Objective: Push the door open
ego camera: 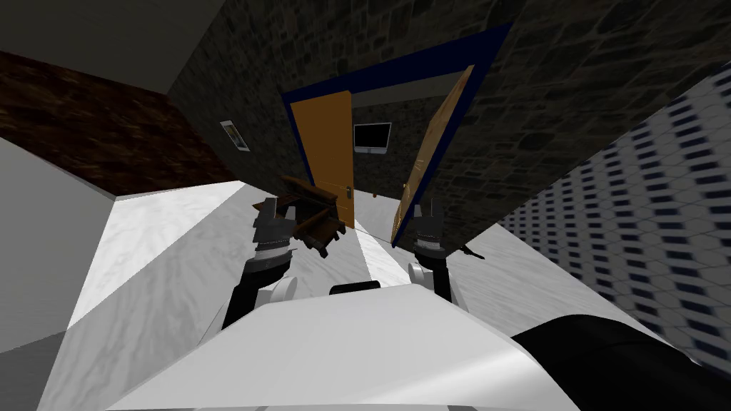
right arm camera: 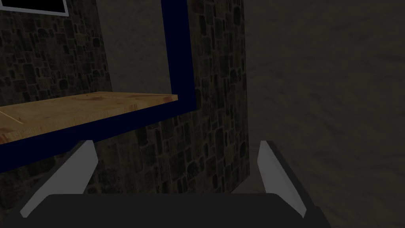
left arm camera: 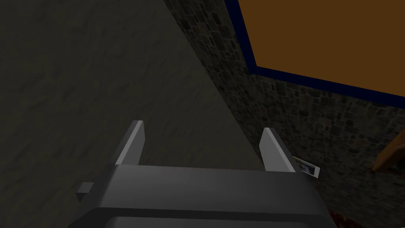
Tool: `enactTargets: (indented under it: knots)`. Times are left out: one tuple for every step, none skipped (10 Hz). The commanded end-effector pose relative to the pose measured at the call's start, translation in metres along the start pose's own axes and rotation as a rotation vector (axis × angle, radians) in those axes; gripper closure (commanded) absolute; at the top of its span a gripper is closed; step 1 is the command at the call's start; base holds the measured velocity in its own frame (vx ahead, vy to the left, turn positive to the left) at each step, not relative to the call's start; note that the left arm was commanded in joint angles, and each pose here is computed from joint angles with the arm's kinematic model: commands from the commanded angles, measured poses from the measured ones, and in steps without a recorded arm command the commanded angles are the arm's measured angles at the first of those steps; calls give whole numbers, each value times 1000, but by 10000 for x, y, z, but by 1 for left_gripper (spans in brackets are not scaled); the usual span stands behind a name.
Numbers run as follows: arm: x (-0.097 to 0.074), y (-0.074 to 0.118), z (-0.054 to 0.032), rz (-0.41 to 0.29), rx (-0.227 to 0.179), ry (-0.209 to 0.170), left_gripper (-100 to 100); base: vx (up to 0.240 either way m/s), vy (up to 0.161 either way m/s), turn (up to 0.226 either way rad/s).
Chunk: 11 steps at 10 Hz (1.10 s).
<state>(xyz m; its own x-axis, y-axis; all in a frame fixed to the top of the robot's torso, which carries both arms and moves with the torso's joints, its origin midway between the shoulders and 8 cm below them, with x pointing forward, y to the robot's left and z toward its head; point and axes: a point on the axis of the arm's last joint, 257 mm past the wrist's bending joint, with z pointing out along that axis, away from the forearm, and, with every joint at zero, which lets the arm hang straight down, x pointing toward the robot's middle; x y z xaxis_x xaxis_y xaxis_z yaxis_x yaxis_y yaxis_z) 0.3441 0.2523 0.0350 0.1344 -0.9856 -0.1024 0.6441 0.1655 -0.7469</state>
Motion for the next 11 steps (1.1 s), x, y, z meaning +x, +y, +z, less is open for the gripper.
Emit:
enactTargets:
  knots:
    - [23, 133, -35, -15, -21, 16, -100, 69, 4, -120]
    - [30, 178, -48, -20, -28, 21, -100, 110, 16, -109]
    - [42, 269, -75, -30, -43, 31, -100, 121, 8, -116]
    - [49, 330, -94, -37, -53, 37, -100, 115, 2, -99]
    - [56, 395, -115, -43, -63, 44, -100, 103, 18, -83]
    - [61, 459, -136, -50, -74, 50, -100, 87, 14, -83]
    - [65, 523, -158, -57, -85, 56, -100, 81, 19, -80]
    - [68, 599, -185, -64, -98, 63, -100, 74, 12, -102]
    - [69, 678, -214, -72, -111, 70, -100, 93, 10, -102]
    - [69, 756, -244, -79, -125, 77, -100, 98, 23, -113]
    - [66, 834, -275, -86, -139, 83, -100, 90, 21, -109]
